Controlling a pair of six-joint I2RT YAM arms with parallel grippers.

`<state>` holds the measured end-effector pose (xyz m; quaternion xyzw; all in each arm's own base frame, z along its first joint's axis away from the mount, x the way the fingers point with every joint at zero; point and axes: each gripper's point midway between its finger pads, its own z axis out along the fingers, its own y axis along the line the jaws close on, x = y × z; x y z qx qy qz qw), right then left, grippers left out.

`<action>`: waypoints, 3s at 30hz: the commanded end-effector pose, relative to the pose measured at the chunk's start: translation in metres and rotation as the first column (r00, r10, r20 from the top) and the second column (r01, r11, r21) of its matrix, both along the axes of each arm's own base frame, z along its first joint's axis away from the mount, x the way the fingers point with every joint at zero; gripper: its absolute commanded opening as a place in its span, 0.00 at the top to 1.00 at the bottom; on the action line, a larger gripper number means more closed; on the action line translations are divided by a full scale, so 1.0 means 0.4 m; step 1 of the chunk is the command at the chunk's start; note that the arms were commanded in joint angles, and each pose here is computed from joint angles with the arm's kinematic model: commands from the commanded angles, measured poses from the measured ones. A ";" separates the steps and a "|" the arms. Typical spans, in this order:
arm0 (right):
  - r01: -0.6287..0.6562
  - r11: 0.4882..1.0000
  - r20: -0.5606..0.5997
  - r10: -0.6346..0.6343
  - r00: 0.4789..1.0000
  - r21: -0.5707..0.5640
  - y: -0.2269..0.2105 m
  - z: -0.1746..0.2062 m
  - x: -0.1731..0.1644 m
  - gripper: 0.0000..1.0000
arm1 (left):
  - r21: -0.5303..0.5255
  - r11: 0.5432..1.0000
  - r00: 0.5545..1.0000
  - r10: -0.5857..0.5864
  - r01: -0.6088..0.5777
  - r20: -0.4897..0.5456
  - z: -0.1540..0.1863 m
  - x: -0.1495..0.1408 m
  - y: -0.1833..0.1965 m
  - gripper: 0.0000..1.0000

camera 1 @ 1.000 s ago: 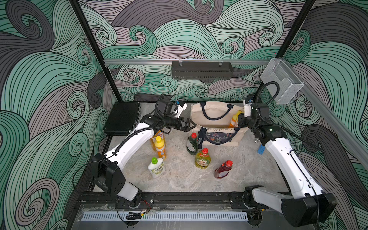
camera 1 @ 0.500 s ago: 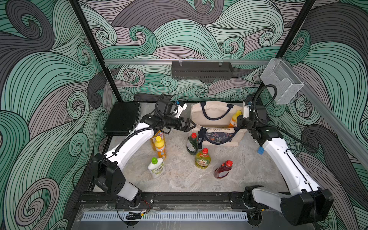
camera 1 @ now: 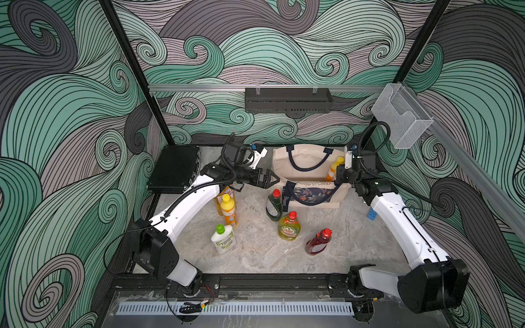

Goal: Pack dish soap into the shopping bag
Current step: Place the bottle of dish soap in the shopping bag, then pick up the bottle of dish soap at the center of the board.

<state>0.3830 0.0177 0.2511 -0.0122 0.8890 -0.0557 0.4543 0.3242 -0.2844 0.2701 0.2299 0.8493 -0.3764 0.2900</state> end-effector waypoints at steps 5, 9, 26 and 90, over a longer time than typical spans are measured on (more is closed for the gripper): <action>0.074 0.997 0.014 -0.074 0.997 0.010 -0.037 0.023 -0.002 1.00 | 0.003 1.000 0.999 -0.007 0.007 0.032 0.025 -0.009 0.003 0.01; 0.076 0.997 -0.005 -0.076 0.997 0.017 -0.037 0.009 -0.014 1.00 | 0.002 1.000 0.999 -0.008 0.008 0.036 0.028 -0.009 0.001 0.02; 0.085 0.996 -0.046 -0.085 0.995 0.002 -0.042 -0.022 -0.007 0.67 | 0.006 1.000 0.999 -0.006 0.006 0.038 0.027 -0.010 0.004 0.01; -0.642 0.744 0.250 0.596 0.763 0.187 0.372 0.253 -0.273 0.22 | 0.044 0.973 0.955 0.213 -0.227 0.204 0.168 0.037 0.214 0.01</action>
